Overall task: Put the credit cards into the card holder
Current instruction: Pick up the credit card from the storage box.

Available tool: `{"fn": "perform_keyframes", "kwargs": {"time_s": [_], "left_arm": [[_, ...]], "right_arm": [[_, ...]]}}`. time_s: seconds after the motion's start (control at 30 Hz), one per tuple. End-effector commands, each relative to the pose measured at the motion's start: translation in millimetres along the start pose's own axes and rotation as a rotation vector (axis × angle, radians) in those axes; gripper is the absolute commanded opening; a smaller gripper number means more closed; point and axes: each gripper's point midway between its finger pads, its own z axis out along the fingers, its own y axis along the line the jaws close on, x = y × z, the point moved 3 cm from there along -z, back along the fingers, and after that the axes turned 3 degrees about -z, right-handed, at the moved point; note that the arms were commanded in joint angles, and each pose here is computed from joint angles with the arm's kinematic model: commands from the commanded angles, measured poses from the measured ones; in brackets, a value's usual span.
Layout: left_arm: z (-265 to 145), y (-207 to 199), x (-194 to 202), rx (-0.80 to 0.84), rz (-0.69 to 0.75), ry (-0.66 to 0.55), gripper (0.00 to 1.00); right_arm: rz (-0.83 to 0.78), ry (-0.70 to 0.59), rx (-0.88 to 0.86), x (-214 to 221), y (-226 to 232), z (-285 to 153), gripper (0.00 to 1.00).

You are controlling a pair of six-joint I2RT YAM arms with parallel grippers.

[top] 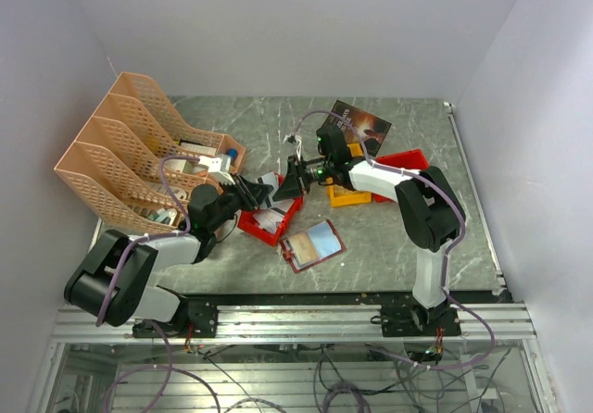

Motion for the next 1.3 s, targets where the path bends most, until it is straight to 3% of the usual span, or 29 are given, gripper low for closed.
{"fn": "perform_keyframes", "kwargs": {"time_s": [0.0, 0.33, 0.43, 0.7, 0.83, 1.07, 1.27], "left_arm": [[0.5, 3.0, -2.8, 0.024, 0.011, -0.013, 0.31], [-7.6, 6.1, -0.3, 0.103, 0.007, 0.019, 0.48], [-14.1, 7.3, -2.1, 0.125, 0.010, 0.018, 0.57], [-32.2, 21.1, -6.2, 0.113, 0.016, 0.041, 0.65], [-44.6, 18.3, -10.3, 0.138, 0.019, 0.035, 0.65], [-52.7, 12.3, -4.5, 0.180, 0.029, 0.069, 0.52], [-51.3, 11.8, 2.2, 0.210, 0.015, 0.110, 0.51]], "right_arm": [[-0.018, 0.006, 0.004, -0.5, -6.8, 4.9, 0.11], [-0.016, -0.010, -0.075, -2.3, -0.1, -1.4, 0.00], [-0.019, -0.018, -0.109, -2.9, 2.9, -4.9, 0.00], [-0.034, -0.024, -0.189, -3.7, 12.1, -9.3, 0.00], [-0.038, -0.028, -0.201, -5.5, 13.3, -11.5, 0.00], [-0.001, -0.022, -0.223, 1.5, 9.6, -8.9, 0.00], [0.011, -0.023, -0.235, 2.2, 9.8, -8.5, 0.00]]}}
